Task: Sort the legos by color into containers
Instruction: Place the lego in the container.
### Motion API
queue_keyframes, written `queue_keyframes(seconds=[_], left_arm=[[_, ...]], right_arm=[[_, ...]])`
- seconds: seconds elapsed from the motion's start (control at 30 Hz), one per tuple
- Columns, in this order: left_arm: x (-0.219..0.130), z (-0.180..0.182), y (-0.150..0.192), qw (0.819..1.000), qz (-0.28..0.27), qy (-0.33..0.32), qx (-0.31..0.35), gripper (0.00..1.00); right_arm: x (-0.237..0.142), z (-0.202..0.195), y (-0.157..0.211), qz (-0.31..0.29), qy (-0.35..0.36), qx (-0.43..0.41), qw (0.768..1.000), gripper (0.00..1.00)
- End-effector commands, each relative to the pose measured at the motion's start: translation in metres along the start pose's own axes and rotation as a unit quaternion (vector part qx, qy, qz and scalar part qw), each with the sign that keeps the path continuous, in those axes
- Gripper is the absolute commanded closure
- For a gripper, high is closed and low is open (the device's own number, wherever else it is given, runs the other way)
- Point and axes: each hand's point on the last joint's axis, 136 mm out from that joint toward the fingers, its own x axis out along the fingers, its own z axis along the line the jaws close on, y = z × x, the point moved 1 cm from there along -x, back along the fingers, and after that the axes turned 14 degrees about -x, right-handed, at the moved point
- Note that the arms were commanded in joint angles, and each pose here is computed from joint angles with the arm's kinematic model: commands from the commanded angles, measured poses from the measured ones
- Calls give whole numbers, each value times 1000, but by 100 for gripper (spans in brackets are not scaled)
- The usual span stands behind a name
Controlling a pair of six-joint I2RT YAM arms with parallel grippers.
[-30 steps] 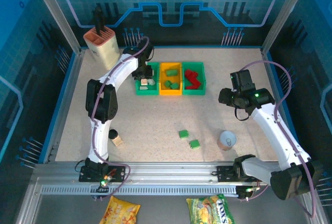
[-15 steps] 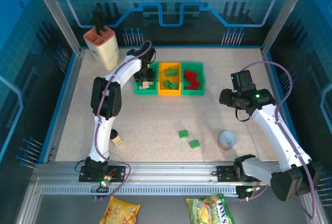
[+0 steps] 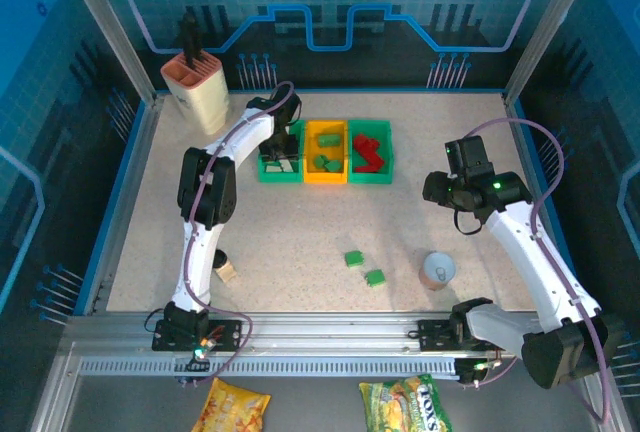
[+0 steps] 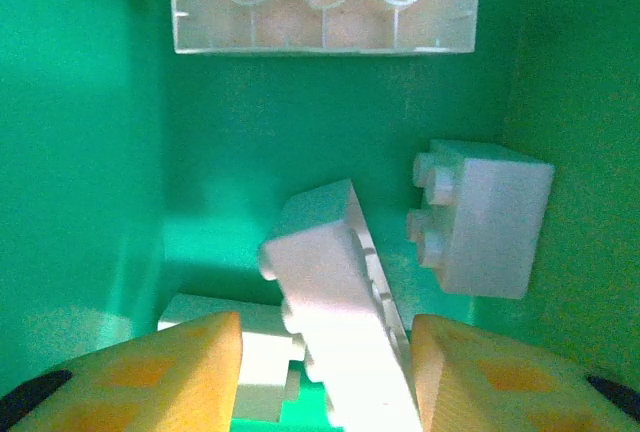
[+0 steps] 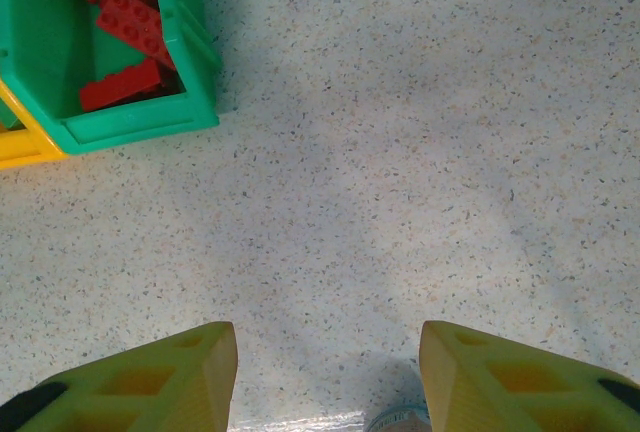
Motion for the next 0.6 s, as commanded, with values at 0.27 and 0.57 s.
queue_keyframes(seconds=[0.27,0.57], left_arm=[[-64,-9,2,998,-24,51,-6,51],[-80,-3,52,998,-15,57,5,51]], right_arm=[[-4,0,2,0,-10,4,1000,48],[5,13,12,23,-34,-8,999,48]])
